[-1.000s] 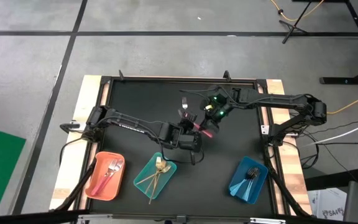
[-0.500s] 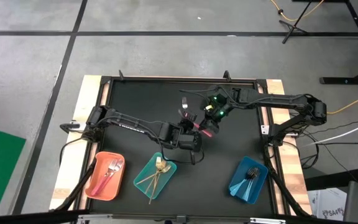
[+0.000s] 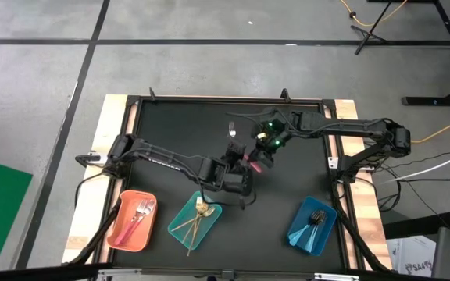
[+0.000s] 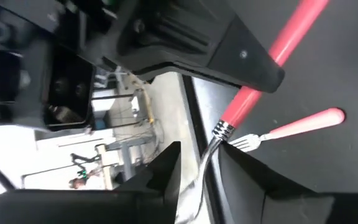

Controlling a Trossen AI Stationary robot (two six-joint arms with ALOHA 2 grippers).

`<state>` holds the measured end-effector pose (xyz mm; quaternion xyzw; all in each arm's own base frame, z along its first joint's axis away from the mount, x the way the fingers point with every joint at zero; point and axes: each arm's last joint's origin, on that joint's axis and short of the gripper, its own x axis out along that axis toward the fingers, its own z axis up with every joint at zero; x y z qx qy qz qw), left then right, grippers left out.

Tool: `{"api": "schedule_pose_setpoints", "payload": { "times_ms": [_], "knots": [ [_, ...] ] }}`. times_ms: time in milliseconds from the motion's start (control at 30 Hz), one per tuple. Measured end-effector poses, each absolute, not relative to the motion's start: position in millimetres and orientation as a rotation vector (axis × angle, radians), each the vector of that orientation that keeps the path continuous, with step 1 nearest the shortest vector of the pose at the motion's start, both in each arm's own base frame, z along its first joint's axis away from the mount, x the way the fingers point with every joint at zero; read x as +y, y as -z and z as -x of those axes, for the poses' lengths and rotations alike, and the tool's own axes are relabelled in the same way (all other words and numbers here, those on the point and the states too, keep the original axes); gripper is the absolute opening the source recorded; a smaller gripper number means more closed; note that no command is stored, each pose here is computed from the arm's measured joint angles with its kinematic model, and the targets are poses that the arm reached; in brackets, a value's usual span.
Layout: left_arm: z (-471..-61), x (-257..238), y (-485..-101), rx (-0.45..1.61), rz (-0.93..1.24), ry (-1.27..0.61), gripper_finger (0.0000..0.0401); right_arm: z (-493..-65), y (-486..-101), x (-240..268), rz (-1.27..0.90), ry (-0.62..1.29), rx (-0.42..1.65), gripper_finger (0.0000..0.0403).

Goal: Sort silverware by color (type)
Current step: Put the pink fork into the orange bin

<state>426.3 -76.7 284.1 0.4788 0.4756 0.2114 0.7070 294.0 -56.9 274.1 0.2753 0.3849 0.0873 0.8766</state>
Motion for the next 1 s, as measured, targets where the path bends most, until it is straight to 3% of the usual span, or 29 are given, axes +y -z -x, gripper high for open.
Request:
{"api": "schedule_pose_setpoints", "payload": {
  "times_ms": [467, 867, 1000],
  "knots": [
    [-423, -83, -284, 1.048, -1.062, -0.509, 0.0096, -298, -277, -60, -0.539, -0.13, 0.749, 0.0004],
    [-392, -92, -293, 1.037, -0.757, -0.63, 0.0096, -300, -278, -63, -0.477, -0.052, 0.724, 0.0004],
    [-386, -88, -288, 1.049, -0.466, -0.675, 0.0096, -299, -278, -63, -0.478, -0.051, 0.727, 0.0003]
  ]
}}
